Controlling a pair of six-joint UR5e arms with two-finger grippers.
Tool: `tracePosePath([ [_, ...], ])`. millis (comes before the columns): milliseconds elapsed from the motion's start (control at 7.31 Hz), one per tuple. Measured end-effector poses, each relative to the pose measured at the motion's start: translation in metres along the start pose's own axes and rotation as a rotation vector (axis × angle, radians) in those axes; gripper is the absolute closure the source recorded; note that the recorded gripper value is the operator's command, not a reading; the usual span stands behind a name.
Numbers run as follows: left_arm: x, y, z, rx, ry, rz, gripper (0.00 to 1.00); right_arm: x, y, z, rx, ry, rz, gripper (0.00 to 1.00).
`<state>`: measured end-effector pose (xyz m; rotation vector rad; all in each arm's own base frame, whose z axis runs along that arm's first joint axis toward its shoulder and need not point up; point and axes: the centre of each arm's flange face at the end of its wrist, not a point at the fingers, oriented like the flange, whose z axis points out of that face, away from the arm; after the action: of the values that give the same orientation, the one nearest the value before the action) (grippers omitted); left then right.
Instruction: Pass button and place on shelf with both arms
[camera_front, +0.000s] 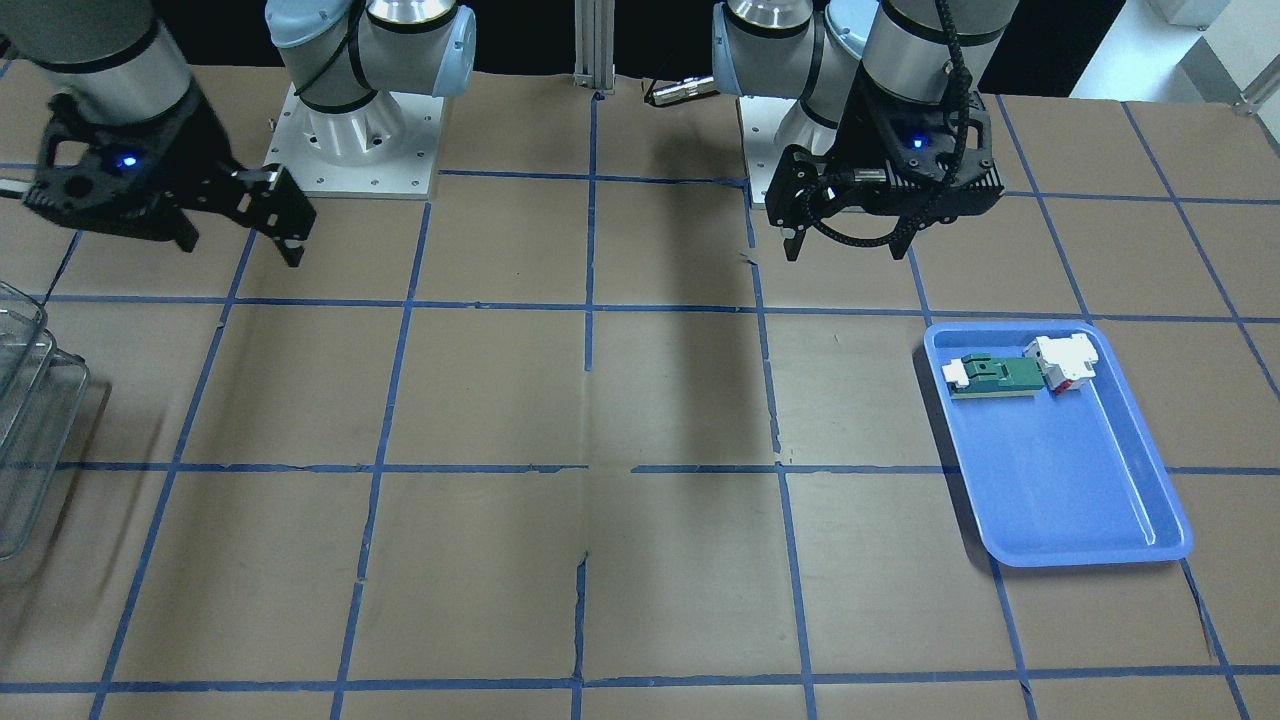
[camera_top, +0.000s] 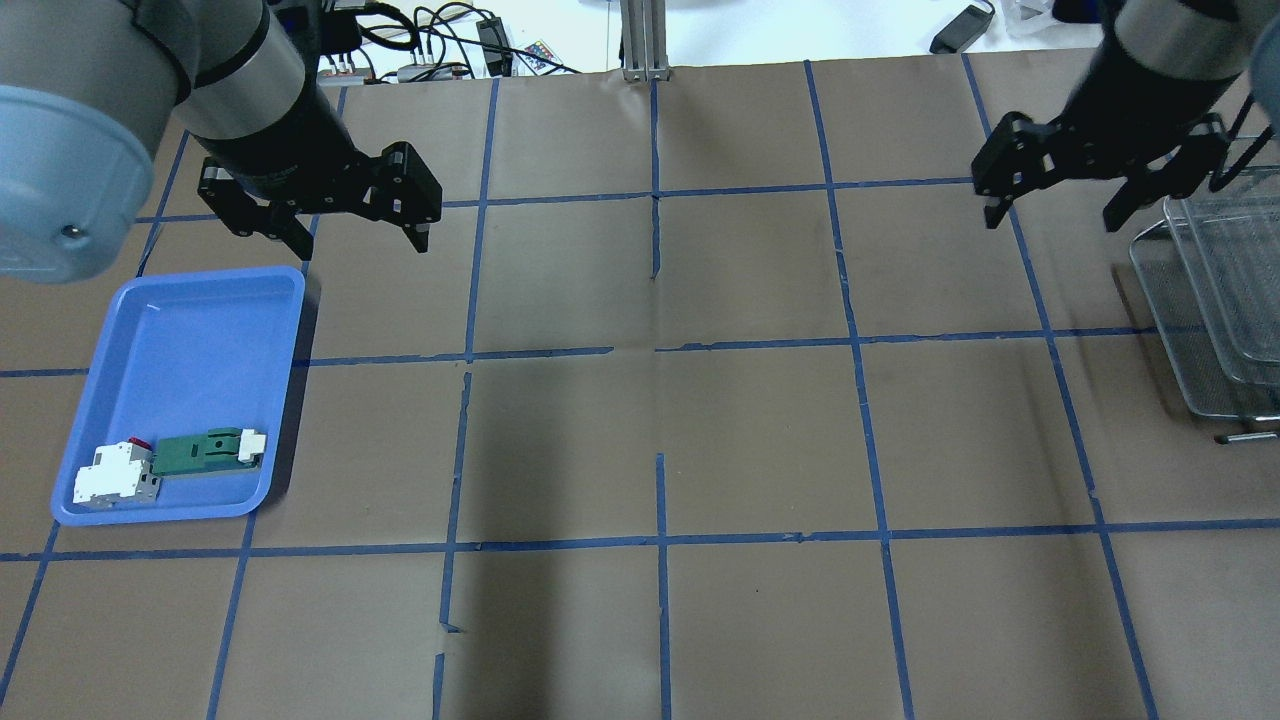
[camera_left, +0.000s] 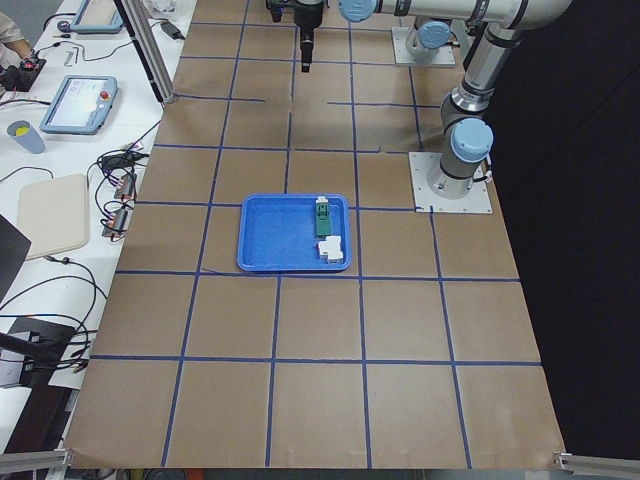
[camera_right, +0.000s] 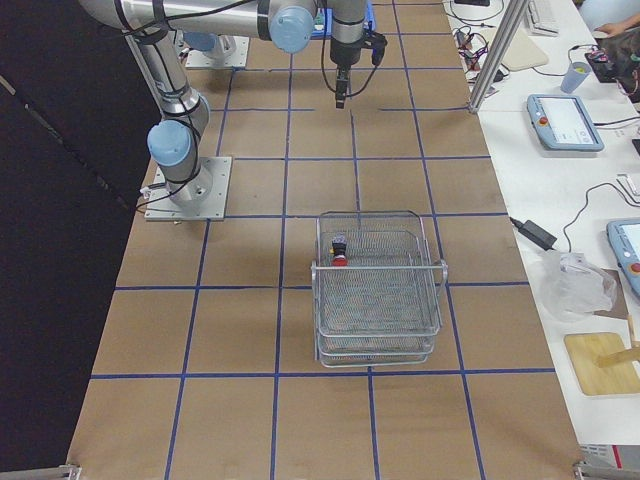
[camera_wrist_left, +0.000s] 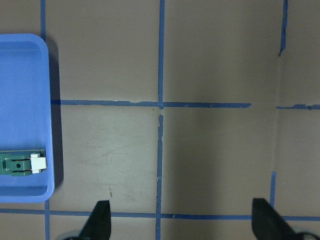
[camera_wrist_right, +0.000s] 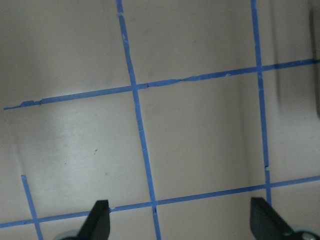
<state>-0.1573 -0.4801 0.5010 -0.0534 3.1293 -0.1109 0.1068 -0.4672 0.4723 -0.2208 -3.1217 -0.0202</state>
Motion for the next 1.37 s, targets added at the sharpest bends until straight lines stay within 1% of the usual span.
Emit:
tracePosePath([
  [137,0.000,-0.002,-0.003,0.006,0.001,0.002,0.00,-0.027,0.020,0.001,-0.003,-0.012,-0.014,0.00],
  [410,-0.004,-0.005,-0.004,0.008,0.004,-0.006,0.00,-0.047,0.039,0.000,-0.031,-0.009,-0.049,0.00],
  [547,-0.007,-0.006,-0.004,0.007,0.004,-0.011,0.00,-0.046,0.041,-0.005,-0.039,-0.008,-0.048,0.00],
  [821,-0.008,-0.006,-0.001,0.002,0.003,-0.013,0.00,-0.034,0.035,-0.014,-0.035,-0.010,-0.035,0.00],
  [1368,-0.007,-0.005,0.001,-0.001,0.003,-0.013,0.00,-0.024,0.030,-0.017,-0.032,-0.016,-0.020,0.00],
])
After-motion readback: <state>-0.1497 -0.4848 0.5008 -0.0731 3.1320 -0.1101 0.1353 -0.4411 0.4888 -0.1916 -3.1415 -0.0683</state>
